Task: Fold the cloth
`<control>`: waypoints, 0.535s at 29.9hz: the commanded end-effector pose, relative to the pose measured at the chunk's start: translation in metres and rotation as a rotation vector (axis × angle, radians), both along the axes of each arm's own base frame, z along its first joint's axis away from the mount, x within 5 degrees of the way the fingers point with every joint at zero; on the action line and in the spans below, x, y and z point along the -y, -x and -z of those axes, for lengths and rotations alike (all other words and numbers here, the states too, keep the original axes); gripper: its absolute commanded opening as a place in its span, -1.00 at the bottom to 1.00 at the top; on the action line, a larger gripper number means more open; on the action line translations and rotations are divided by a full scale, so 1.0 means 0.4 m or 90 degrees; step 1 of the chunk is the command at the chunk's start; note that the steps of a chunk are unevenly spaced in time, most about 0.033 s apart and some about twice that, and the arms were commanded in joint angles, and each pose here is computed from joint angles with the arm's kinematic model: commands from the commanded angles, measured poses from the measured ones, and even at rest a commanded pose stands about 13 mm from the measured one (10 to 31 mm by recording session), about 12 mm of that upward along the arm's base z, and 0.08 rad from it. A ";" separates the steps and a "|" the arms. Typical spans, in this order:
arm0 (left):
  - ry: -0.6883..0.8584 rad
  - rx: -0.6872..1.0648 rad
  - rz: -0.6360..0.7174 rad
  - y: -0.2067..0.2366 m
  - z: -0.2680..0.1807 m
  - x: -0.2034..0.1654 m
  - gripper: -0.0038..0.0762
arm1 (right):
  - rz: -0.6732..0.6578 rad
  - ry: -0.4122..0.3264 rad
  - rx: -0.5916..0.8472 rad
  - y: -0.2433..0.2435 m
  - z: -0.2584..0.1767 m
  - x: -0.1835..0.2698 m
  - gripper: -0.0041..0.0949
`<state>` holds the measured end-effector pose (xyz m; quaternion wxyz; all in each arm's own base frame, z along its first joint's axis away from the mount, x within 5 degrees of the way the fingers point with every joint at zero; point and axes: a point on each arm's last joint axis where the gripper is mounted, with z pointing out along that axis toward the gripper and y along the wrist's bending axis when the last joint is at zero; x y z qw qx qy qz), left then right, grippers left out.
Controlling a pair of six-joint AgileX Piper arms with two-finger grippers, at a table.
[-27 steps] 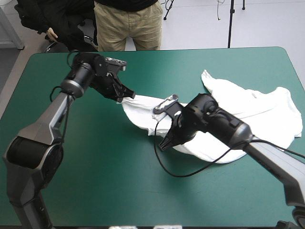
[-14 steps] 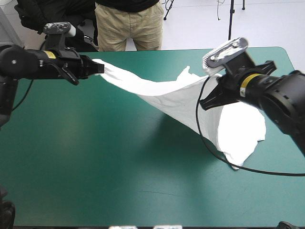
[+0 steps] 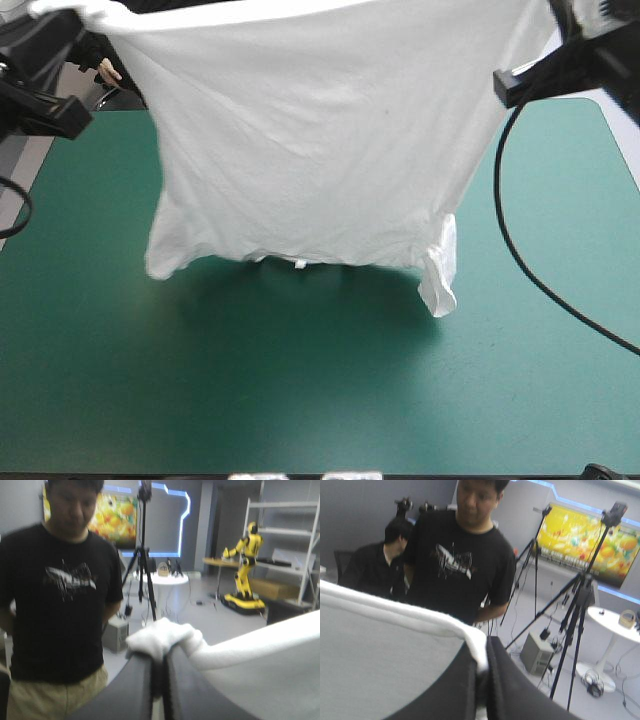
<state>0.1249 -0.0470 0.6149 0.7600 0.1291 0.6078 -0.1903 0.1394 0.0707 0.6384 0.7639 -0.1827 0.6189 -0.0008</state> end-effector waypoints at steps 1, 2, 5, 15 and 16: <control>0.073 0.156 -0.030 0.071 -0.069 -0.028 -0.95 | 0.002 -0.025 0.171 0.068 -0.081 0.047 -0.95; 0.075 0.179 -0.039 0.075 -0.075 -0.032 -0.95 | -0.001 -0.027 0.189 0.074 -0.088 0.049 -0.95; 0.077 0.229 -0.049 0.103 -0.098 -0.039 -0.95 | -0.008 -0.040 0.233 0.091 -0.108 0.056 -0.95; 0.049 0.202 -0.071 0.008 -0.090 -0.026 -0.95 | 0.016 -0.036 0.150 0.021 -0.076 0.016 -0.95; 0.046 0.193 -0.077 -0.026 -0.084 -0.022 -0.95 | 0.041 -0.038 0.141 -0.004 -0.070 0.007 -0.95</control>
